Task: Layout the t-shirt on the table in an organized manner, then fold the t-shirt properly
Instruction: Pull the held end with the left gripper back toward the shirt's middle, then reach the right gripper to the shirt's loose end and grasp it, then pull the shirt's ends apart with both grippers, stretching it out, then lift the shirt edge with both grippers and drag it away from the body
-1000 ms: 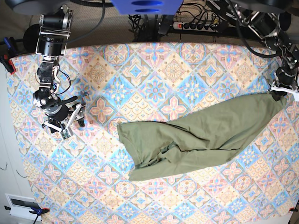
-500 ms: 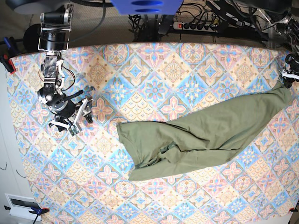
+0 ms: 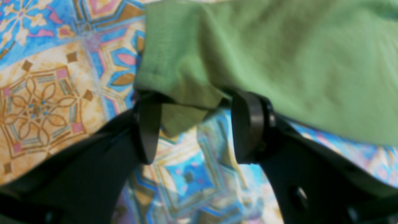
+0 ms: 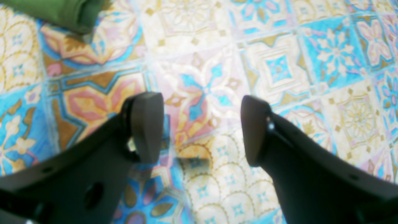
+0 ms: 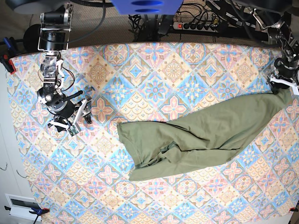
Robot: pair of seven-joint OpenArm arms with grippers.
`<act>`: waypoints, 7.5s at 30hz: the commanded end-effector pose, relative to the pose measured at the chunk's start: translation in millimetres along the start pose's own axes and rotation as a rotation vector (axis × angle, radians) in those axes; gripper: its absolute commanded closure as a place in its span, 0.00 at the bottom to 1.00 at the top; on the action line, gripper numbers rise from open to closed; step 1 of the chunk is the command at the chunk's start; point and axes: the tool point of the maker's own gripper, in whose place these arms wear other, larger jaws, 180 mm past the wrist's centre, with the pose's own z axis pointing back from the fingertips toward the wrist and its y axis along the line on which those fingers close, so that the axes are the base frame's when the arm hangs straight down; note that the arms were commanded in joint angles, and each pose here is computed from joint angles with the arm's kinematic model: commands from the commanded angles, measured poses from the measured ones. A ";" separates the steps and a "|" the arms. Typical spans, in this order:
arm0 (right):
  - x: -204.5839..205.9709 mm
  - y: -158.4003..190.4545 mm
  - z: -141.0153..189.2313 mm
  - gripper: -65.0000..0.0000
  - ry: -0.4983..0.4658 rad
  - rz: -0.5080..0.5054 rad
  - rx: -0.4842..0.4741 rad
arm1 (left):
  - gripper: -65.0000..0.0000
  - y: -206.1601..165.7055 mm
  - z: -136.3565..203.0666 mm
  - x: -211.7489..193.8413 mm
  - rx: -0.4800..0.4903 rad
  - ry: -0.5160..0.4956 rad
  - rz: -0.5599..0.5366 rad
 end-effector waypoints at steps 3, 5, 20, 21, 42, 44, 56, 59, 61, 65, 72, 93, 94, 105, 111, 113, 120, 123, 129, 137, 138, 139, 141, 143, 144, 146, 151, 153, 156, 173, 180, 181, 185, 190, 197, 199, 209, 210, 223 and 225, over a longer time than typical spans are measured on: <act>18.7 -13.6 5.0 0.42 -0.056 0.012 -0.028 | 0.49 11.5 -2.6 8.0 0.021 -0.013 0.019; 18.8 -13.1 4.9 0.42 -0.056 0.013 -0.027 | 0.49 10.5 -3.7 6.1 0.018 -0.009 0.021; 20.1 -14.8 5.2 0.42 -0.059 0.012 -0.031 | 1.00 -76.4 -15.1 -33.3 -0.197 0.097 -0.017; 20.0 -15.3 5.3 0.42 -0.059 0.011 -0.032 | 1.00 -83.9 -7.5 -34.0 -0.234 0.101 -0.036; 1.5 24.0 -6.5 0.42 0.043 0.043 0.106 | 1.00 -123.4 151.1 59.8 -0.714 -0.143 0.028; 16.8 31.5 -15.1 0.42 0.035 0.070 0.130 | 1.00 -112.2 150.7 65.5 -0.680 -0.143 0.007; 74.8 58.6 -37.5 0.42 -0.076 -0.027 0.280 | 1.00 -102.1 152.8 61.4 -0.647 -0.119 -0.013; 68.1 62.4 -43.1 0.42 -0.068 -0.094 0.315 | 1.00 -99.5 150.2 60.8 -0.627 -0.109 -0.029; 63.3 65.6 -45.2 0.42 -0.063 -0.128 0.333 | 1.00 -97.9 148.4 59.8 -0.615 -0.102 -0.037; 68.0 60.4 -49.5 0.42 -0.064 -0.141 0.332 | 1.00 -97.3 147.5 58.9 -0.608 -0.099 -0.040; 79.6 76.0 -53.3 0.42 -0.088 -0.156 0.360 | 1.00 -97.2 146.6 57.9 -0.605 -0.095 -0.042; 111.0 65.1 -54.1 0.97 -0.119 -0.184 0.343 | 1.00 -100.2 146.9 62.3 -0.612 -0.114 -0.044; 104.9 61.6 -51.1 0.97 -0.110 -0.196 0.331 | 1.00 -103.0 145.6 65.2 -0.618 -0.123 -0.045; 109.8 -28.4 0.6 0.97 -0.154 -0.194 0.114 | 1.00 -140.7 138.8 69.0 -0.698 -0.117 -0.112; 112.1 -115.5 71.4 0.97 -0.271 -0.318 -0.022 | 1.00 -204.2 155.6 74.2 -0.815 -0.136 -0.305; 108.0 -138.8 90.3 0.97 -0.296 -0.340 -0.062 | 1.00 -219.2 165.0 79.2 -0.847 -0.164 -0.349; 89.3 -173.3 99.4 0.97 -0.263 -0.387 -0.105 | 1.00 -195.8 122.4 91.1 -0.781 -0.157 -0.222; 87.2 -170.8 71.5 0.97 -0.180 -0.365 -0.085 | 1.00 -170.1 83.6 86.4 -0.695 -0.117 -0.122; 80.5 -151.9 16.1 0.97 -0.040 -0.262 -0.097 | 1.00 -149.6 41.3 58.7 -0.590 -0.012 -0.053; 32.3 -121.7 4.6 0.76 0.050 -0.293 -0.087 | 1.00 -159.2 39.6 29.6 -0.605 0.050 -0.090; 26.5 -119.6 8.2 0.68 0.056 -0.288 -0.093 | 1.00 -162.9 39.1 27.9 -0.614 0.051 -0.094; 23.9 -118.5 12.8 0.62 0.058 -0.273 -0.103 | 1.00 -166.1 38.9 26.7 -0.622 0.051 -0.096; 12.4 -112.0 24.0 0.53 0.079 -0.240 -0.121 | 1.00 -172.5 38.3 24.2 -0.637 0.057 -0.106; -2.4 -104.6 37.9 0.47 0.105 -0.233 -0.131 | 1.00 -176.2 38.2 22.9 -0.646 0.062 -0.113; -5.0 -102.1 44.2 0.47 0.100 -0.235 -0.134 | 1.00 -177.0 38.2 22.3 -0.648 0.064 -0.115; -13.5 -93.6 50.5 0.48 0.090 -0.260 -0.117 | 1.00 -179.2 37.9 22.3 -0.653 0.064 -0.116; -26.3 -82.6 44.0 0.49 0.060 -0.377 -0.050 | 1.00 -180.2 37.7 23.2 -0.654 0.062 -0.114; -31.7 -76.6 39.2 0.49 0.057 -0.419 -0.019 | 1.00 -180.1 37.7 22.9 -0.654 0.063 -0.115; -34.7 -68.9 32.9 0.49 0.031 -0.482 0.022 | 1.00 -179.7 37.7 23.3 -0.653 0.063 -0.116; -24.0 -43.4 13.3 0.49 -0.082 -0.622 0.112 | 1.00 -179.7 37.7 23.3 -0.653 0.063 -0.116; -11.4 -43.7 14.9 0.49 -0.142 -0.661 0.137 | 1.00 -179.5 37.5 22.9 -0.653 0.064 -0.115; -7.4 -45.5 13.8 0.49 -0.152 -0.662 0.138 | 1.00 -179.5 37.5 22.9 -0.653 0.064 -0.115; 2.4 -50.1 12.6 0.49 -0.171 -0.658 0.137 | 1.00 -179.6 37.5 23.2 -0.653 0.063 -0.115; 3.8 -50.1 12.2 0.54 -0.177 -0.662 0.138 | 1.00 -179.6 37.5 23.2 -0.653 0.063 -0.115; 19.7 -60.4 13.1 0.65 -0.217 -0.662 0.133 | 1.00 -179.4 37.3 22.9 -0.653 0.064 -0.114; 25.3 -59.0 14.3 0.61 -0.237 -0.682 0.155 | 1.00 -179.4 37.3 22.9 -0.653 0.064 -0.114; 35.7 -53.9 19.2 0.51 -0.293 -0.741 0.215 | 1.00 -179.5 37.4 23.0 -0.654 0.063 -0.113; 35.3 -53.8 19.0 0.51 -0.292 -0.742 0.215 | 1.00 -179.5 37.4 23.0 -0.654 0.063 -0.113; -4.2 -34.8 -2.0 0.55 -0.196 -0.865 0.253 | 1.00 -179.1 37.7 22.8 -0.654 0.063 -0.112; -4.2 -34.8 -2.0 0.67 -0.196 -0.865 0.253 | 1.00 -179.1 37.7 22.8 -0.654 0.063 -0.112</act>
